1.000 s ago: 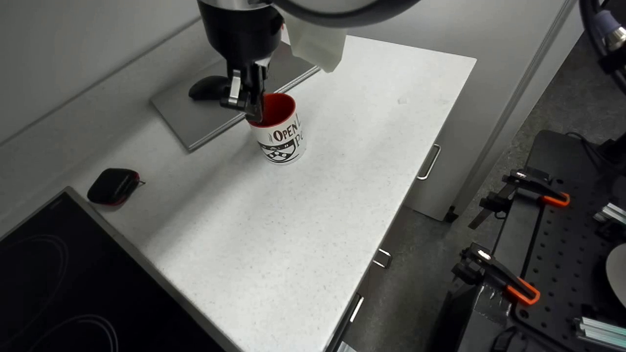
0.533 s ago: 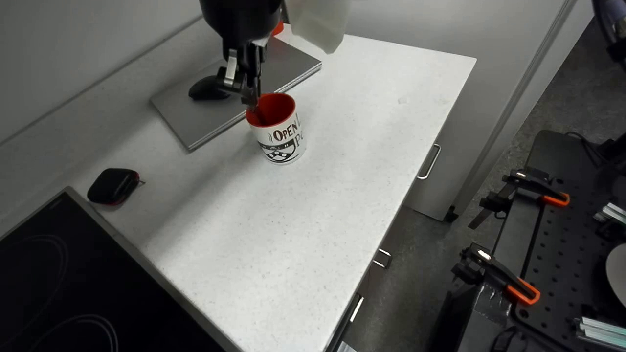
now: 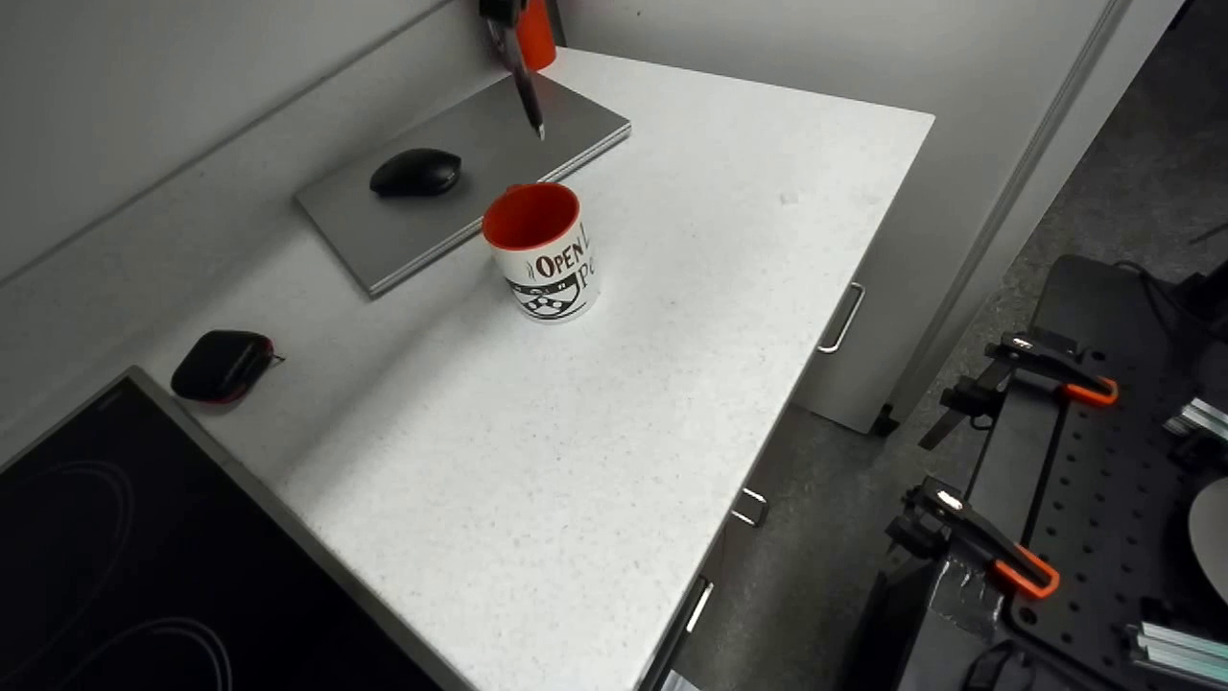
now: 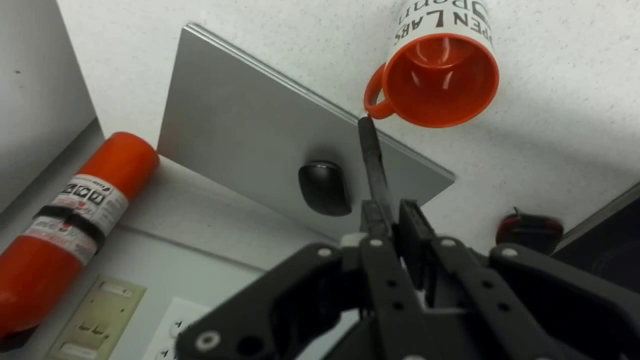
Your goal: Take the pen out of the mug and put it on the counter
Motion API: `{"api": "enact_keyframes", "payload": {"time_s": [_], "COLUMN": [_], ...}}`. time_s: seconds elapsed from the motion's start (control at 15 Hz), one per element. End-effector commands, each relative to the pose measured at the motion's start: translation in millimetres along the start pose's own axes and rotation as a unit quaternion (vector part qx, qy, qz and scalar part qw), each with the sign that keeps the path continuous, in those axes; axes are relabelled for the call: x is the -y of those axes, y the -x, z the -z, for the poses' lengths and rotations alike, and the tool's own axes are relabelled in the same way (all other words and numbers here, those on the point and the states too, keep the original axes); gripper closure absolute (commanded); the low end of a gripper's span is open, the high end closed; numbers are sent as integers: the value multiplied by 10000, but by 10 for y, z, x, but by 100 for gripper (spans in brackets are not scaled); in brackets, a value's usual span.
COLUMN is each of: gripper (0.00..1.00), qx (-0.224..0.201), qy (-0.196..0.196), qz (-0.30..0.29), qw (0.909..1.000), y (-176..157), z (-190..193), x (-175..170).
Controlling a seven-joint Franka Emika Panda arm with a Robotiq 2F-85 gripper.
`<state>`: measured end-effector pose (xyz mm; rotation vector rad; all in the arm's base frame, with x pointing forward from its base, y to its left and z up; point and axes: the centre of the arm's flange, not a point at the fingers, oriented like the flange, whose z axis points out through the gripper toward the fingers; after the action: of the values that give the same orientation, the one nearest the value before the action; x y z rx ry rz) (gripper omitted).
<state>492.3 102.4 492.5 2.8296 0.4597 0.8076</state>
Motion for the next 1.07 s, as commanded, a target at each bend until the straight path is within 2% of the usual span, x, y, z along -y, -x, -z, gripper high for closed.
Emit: {"api": "enact_keyframes", "payload": {"time_s": [0.0,0.2,0.33,0.53,0.67,0.87,1.0], "gripper": [97,97,97,97,97,97,97], "qx": [-191,383,984,1887,2284,2568,2546], "qy": [454,693,721,678,681,672,604], "qz": [-167,-194,-195,-227,-256,-392,-480], "qw": [9986,9967,9923,9794,9708,9633,9640], "y": [200,325,428,538,593,543,439], "z": [435,334,112,-331,-581,-934,-1136], "x": [-78,-147,-151,-176,-189,-232,-299]}}
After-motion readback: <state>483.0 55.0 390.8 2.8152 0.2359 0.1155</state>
